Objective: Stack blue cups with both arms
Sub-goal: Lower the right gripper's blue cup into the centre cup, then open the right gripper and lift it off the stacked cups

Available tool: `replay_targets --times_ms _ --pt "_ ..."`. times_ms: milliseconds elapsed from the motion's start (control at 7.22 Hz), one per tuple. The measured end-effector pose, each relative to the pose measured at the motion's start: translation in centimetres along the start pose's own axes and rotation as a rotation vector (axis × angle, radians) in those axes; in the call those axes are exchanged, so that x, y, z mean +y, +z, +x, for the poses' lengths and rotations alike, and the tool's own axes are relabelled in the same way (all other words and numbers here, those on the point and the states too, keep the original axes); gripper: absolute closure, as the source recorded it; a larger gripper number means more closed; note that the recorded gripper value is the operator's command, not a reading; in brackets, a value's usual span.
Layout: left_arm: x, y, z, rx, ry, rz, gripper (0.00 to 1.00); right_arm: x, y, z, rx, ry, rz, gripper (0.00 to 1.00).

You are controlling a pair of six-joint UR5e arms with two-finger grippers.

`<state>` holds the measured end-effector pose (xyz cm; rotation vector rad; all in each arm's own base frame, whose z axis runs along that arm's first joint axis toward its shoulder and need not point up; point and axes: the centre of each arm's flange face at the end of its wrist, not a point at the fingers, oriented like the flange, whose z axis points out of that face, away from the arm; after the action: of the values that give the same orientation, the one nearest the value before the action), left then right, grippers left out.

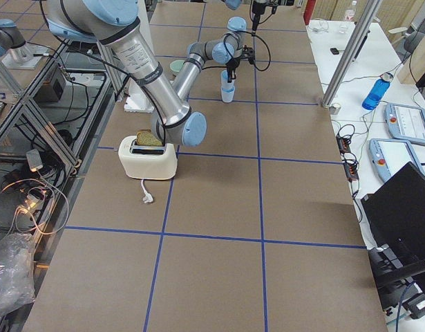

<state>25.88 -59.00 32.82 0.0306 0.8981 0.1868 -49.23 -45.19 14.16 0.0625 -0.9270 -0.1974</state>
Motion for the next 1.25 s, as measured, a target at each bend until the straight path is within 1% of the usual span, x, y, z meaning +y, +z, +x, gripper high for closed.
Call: replay_targets --times_ms 415,692,831,969,1108,1246 --pt "0.0 0.2 -0.1 -0.001 -0.002 -0.003 0.02 0.5 1.0 -0.5 0.018 -0.012 0.009 1.0" --pt "0.0 0.3 -0.1 -0.002 -0.002 -0.004 0.02 0.8 1.4 -0.9 0.02 -0.018 0.009 1.0" --pt "0.0 0.3 -0.2 -0.002 -0.002 -0.004 0.02 0.9 1.5 -0.9 0.021 -0.02 0.007 0.96" --pt "0.0 0.3 -0.2 -0.002 -0.003 -0.004 0.02 1.0 1.6 -1.0 0.019 -0.023 0.008 0.84" --pt "-0.1 0.3 -0.2 -0.002 -0.003 -0.005 0.02 1.0 1.7 -1.0 0.015 -0.028 0.011 0.75" --pt "-0.1 0.3 -0.2 -0.002 -0.004 -0.005 0.02 0.9 1.7 -0.9 0.008 -0.035 0.015 0.31"
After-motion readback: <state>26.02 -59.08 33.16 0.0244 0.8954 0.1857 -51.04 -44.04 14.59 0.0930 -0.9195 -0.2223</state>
